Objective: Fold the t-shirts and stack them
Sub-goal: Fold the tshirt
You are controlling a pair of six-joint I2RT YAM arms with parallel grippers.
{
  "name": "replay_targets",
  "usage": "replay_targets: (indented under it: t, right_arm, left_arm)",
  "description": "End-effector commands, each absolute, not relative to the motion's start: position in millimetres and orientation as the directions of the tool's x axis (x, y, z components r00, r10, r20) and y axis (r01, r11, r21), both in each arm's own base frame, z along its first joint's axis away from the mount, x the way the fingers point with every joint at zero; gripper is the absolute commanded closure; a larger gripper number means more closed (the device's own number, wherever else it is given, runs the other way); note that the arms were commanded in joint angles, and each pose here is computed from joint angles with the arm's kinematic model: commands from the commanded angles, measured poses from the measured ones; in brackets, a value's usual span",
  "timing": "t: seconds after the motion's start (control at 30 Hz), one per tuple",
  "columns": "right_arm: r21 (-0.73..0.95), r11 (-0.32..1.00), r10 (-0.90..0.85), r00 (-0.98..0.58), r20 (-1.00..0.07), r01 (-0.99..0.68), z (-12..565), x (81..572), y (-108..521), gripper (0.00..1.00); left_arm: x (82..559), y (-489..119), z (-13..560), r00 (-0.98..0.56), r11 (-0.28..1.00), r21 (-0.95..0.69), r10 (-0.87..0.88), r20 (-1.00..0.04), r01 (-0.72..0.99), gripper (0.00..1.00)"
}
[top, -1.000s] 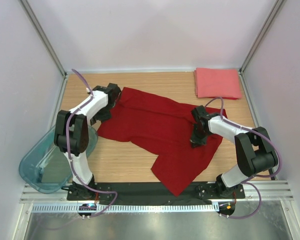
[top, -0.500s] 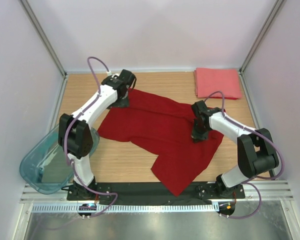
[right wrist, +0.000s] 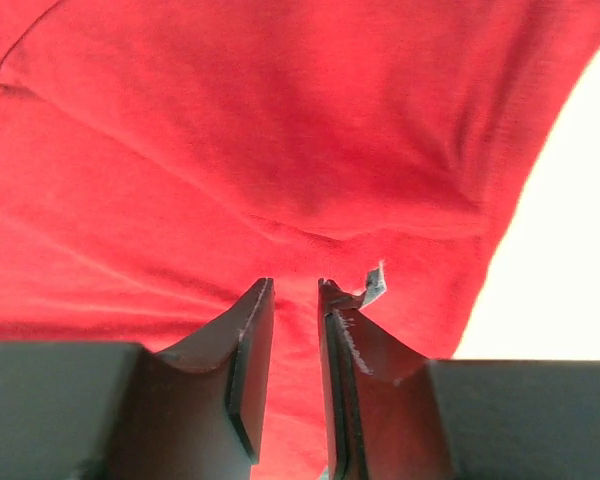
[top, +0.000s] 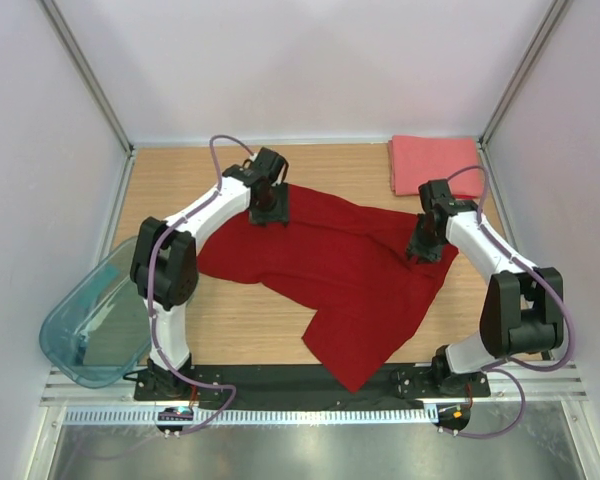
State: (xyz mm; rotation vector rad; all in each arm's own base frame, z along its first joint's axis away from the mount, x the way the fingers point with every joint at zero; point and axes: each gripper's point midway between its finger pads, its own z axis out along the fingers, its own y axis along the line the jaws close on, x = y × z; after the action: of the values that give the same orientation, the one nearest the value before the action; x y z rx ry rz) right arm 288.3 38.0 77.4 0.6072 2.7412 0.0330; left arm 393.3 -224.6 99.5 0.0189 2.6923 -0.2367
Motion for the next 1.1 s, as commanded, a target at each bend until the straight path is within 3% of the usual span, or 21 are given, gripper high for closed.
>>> replay_targets:
  t: [0.0,0.17,0.27,0.43,0.63,1.07]
  right_arm:
    - [0.16,0.921,0.387,-0.867,-0.313,0.354,70.3,301.4,53.5,0.7]
    - [0.219,0.937,0.34,-0.861,-0.378,0.273,86.0,309.8,80.3,0.88]
    - [0.186,0.957,0.283,-0.859,-0.426,0.223,92.5,312.2,88.6,0.88]
    - [0.178,0.959,0.273,-0.886,-0.374,0.221,69.6,320.2,97.0,0.84]
    - [0.103,0.97,0.243,-0.887,-0.393,0.22,52.0,348.3,90.1,0.79]
    - [0.007,0.971,0.221,-0.887,-0.406,0.238,41.6,372.4,79.0,0.79]
  left_arm:
    - [378.5,-246.4,98.3,-0.909,0.956,-0.271,-0.012,-0.416,0.111,0.45]
    - [357.3,-236.9,84.2,-0.923,0.959,-0.256,0.014,-0.386,0.121,0.46]
    - [349.8,-230.7,83.0,-0.924,0.961,-0.242,0.035,-0.38,0.136,0.46]
    - [341.1,-228.7,79.7,-0.931,0.959,-0.247,0.043,-0.361,0.14,0.46]
    - [339.6,-226.5,76.6,-0.935,0.96,-0.23,0.069,-0.349,0.157,0.46]
    - [334.1,-211.0,73.9,-0.93,0.971,-0.164,0.109,-0.35,0.176,0.46]
